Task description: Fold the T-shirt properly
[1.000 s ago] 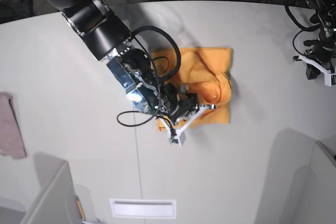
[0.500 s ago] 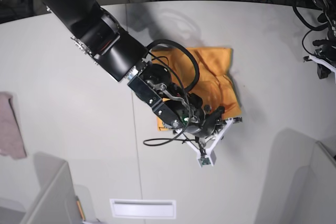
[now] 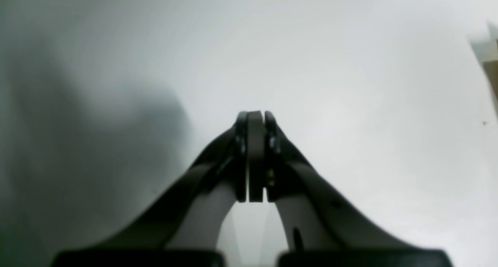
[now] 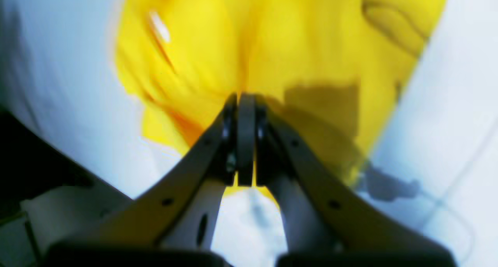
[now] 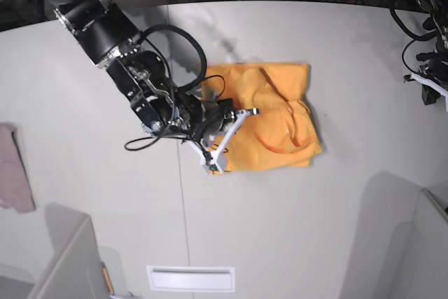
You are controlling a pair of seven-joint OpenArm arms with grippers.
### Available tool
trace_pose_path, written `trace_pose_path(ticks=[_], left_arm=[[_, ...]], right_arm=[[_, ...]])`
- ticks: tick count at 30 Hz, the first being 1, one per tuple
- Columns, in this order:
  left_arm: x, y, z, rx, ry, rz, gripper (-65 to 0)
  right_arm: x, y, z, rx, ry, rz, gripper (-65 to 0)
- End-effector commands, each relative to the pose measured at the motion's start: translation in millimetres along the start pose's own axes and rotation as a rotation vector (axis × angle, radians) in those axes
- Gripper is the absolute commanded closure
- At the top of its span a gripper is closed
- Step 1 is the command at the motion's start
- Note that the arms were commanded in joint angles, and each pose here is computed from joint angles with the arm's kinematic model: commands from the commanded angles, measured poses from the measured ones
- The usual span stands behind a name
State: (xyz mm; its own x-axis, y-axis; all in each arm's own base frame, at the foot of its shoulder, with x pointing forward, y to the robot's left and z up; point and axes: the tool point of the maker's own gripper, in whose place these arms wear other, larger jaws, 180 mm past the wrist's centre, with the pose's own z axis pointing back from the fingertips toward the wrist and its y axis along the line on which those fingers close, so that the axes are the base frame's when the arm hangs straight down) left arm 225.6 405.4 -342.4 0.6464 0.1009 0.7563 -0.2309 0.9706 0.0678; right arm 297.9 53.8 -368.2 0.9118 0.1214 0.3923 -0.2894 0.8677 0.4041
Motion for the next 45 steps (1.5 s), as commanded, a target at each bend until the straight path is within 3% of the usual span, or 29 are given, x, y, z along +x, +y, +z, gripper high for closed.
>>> trace_pose_path(ticks=[1, 11, 18, 27, 30, 32, 37, 41, 45], left_arm=[[18.6, 2.5, 3.2, 0.0, -0.052, -0.019, 0.0], [16.7, 0.3, 3.1, -0.004, -0.049, -0.019, 0.0], [16.2, 3.1, 3.8, 0.002, -0.048, -0.016, 0.0], [19.6, 5.0, 3.5, 0.007, -0.054, -0.018, 0.0], [23.4, 7.2, 4.1, 0.01, -0.059, -0.026, 0.0], [25.2, 8.9, 4.9, 0.011, -0.06, -0.032, 0.0], [22.9, 9.3, 5.4, 0.012, -0.054, -0.033, 0.0], [22.0, 8.6, 5.2, 0.01, -0.053, -0.031, 0.0], [22.5, 7.9, 5.5, 0.01, -0.055, -0.031, 0.0]], right_arm=[[13.3, 5.5, 7.2, 0.016, -0.052, 0.011, 0.0], [-14.9, 38.4, 2.2, 0.096, -0.02, 0.002, 0.0], [-43.4, 88.8, -23.1, 0.04, 0.01, 0.259, 0.0], [-85.8, 173.6, -23.7, 0.156, 0.054, 0.551, 0.0], [-71.3, 172.8, -15.4, 0.146, 0.033, 0.562, 0.0], [-44.1, 165.3, -6.7, 0.128, -0.017, 0.509, 0.0], [17.9, 110.6, -4.9, -0.04, -0.149, 0.379, 0.0], [24.9, 86.1, -19.8, -0.136, -0.153, 0.376, 0.0], [24.5, 74.4, -34.0, -0.171, -0.153, 0.37, 0.0]])
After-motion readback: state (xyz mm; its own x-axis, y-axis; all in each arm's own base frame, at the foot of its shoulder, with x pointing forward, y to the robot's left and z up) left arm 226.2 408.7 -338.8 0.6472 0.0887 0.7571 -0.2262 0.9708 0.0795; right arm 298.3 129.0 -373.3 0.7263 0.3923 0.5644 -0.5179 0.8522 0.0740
